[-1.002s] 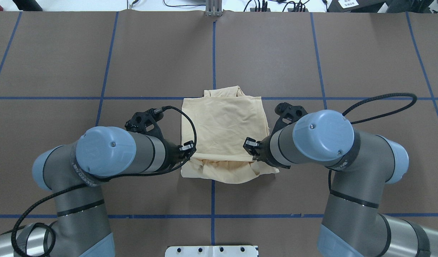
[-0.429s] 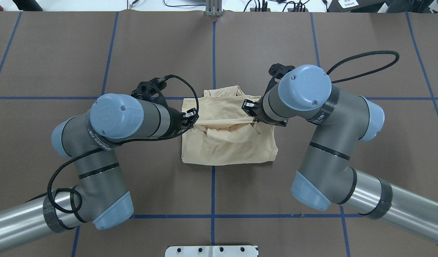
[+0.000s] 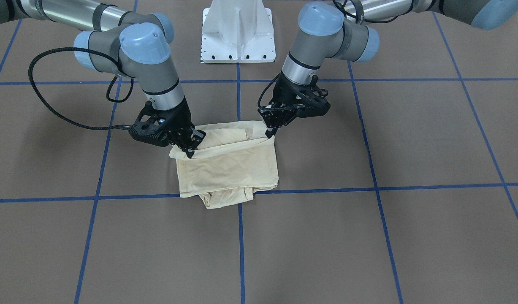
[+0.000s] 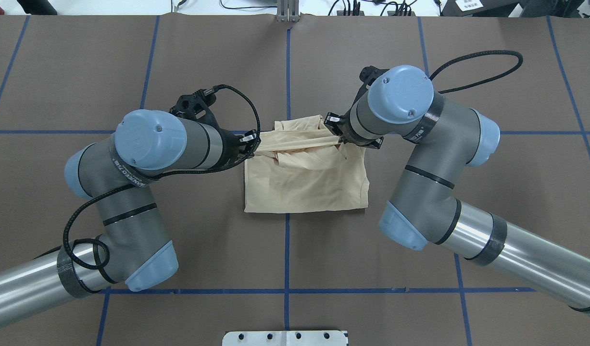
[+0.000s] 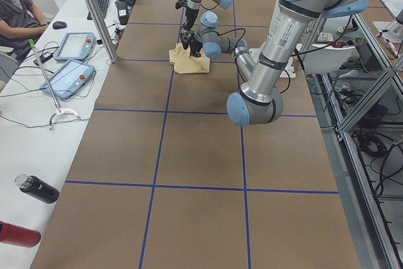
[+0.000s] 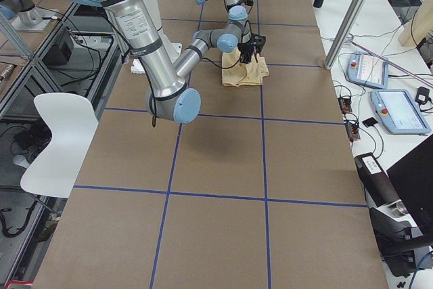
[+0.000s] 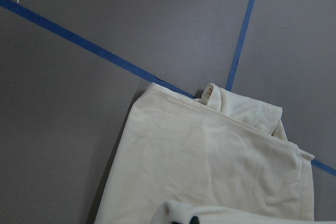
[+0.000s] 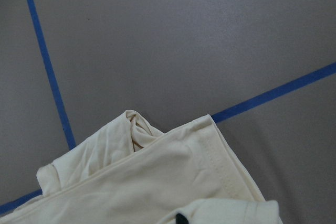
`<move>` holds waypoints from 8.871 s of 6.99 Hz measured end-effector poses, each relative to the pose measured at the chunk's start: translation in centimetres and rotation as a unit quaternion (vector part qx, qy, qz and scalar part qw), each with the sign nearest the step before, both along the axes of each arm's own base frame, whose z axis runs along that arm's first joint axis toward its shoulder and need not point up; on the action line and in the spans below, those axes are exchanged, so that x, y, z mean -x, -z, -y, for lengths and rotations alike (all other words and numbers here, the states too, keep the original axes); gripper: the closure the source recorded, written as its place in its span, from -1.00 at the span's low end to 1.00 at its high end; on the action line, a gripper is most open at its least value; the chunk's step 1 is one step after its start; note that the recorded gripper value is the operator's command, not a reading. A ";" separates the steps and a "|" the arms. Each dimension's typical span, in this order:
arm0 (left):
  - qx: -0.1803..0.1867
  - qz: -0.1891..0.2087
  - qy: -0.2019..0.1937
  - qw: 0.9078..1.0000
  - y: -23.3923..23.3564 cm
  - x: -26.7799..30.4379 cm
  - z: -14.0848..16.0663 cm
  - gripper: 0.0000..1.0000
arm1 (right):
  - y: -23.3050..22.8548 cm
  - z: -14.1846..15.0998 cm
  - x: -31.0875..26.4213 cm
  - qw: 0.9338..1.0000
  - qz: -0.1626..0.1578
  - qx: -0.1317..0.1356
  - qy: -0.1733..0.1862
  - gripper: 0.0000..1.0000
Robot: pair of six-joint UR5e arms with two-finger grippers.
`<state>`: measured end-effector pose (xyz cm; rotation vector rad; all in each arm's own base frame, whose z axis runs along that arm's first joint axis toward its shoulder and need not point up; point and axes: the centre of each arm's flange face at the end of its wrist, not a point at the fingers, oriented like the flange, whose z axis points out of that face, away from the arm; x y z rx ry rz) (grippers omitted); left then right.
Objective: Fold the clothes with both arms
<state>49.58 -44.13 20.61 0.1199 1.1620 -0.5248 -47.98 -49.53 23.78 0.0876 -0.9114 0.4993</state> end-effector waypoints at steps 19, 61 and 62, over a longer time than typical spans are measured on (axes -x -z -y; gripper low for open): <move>-0.003 0.002 0.037 0.999 -1.0 -1.0 8.3 -0.60 | -0.5 7.8 1.7 1.000 0.028 0.013 -0.002 -0.98; -0.027 0.066 0.037 0.997 -4.5 10.1 12.4 -0.99 | 1.0 12.6 11.2 0.956 -0.133 -0.248 0.089 -0.99; -0.035 0.062 0.036 0.997 -4.0 10.7 11.8 -0.99 | 1.3 14.0 7.9 0.958 -0.121 -0.242 0.094 -0.99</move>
